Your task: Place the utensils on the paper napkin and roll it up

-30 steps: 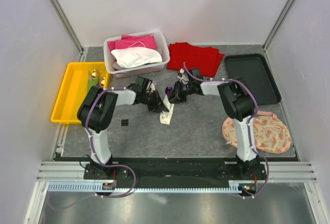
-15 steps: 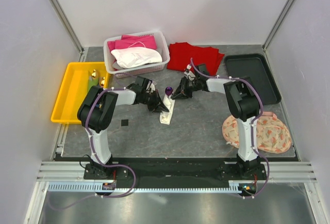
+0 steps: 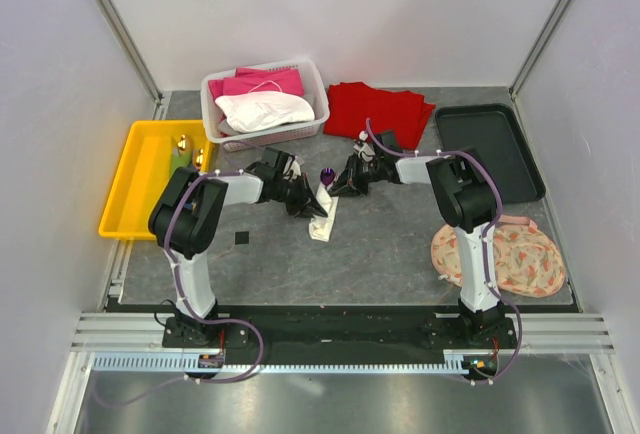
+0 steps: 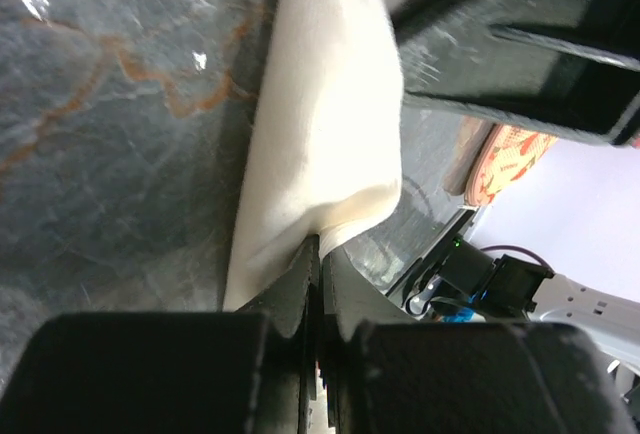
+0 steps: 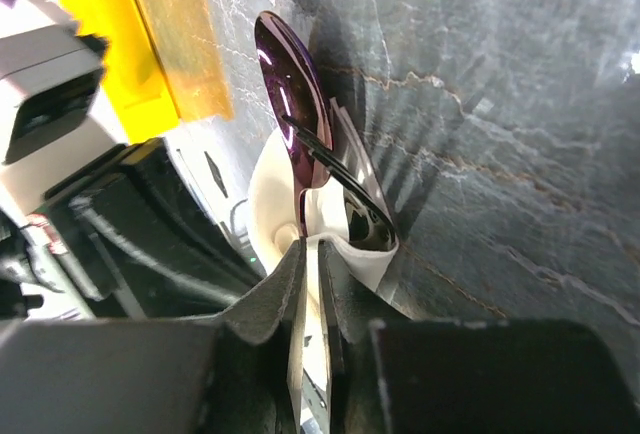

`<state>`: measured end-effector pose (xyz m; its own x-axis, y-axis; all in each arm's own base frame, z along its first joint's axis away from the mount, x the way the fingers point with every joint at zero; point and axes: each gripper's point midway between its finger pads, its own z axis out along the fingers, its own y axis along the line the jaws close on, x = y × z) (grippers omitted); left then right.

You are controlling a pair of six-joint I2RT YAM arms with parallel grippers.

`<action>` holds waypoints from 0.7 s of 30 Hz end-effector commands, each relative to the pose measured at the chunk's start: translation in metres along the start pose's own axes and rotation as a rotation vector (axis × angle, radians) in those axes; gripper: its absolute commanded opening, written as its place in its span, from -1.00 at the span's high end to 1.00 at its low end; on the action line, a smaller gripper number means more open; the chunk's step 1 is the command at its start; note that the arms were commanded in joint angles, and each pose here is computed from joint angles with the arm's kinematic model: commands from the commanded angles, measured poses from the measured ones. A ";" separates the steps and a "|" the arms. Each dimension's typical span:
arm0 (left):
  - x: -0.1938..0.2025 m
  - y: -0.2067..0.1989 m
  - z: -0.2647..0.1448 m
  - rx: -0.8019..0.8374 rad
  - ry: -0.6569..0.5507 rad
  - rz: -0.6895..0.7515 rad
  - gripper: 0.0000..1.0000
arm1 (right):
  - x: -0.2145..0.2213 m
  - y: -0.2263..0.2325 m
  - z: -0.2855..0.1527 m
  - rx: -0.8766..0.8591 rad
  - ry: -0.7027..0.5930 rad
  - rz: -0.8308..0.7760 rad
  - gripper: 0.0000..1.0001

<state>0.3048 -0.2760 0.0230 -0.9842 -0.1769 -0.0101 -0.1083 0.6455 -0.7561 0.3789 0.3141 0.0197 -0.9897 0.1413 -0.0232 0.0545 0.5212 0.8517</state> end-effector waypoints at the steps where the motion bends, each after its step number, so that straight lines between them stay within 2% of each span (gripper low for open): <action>1: -0.009 -0.033 -0.016 0.051 -0.070 0.134 0.95 | 0.007 -0.023 0.006 0.048 -0.004 0.022 0.68; 6: -0.003 -0.061 -0.013 0.109 -0.038 0.163 0.95 | 0.008 -0.027 0.007 0.065 -0.009 0.022 0.69; 10: 0.000 -0.063 -0.002 0.124 -0.019 0.151 0.95 | 0.008 -0.027 0.006 0.067 -0.011 0.020 0.70; 21: -0.004 -0.037 0.027 0.082 -0.016 0.092 0.94 | 0.009 -0.028 0.007 0.071 -0.010 0.023 0.69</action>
<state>0.3054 -0.3102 0.0332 -0.9913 -0.1111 -0.0705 -0.0125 0.6128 -0.7901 0.3766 0.3137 0.0171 -0.9895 0.1433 -0.0211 0.0564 0.5154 0.8551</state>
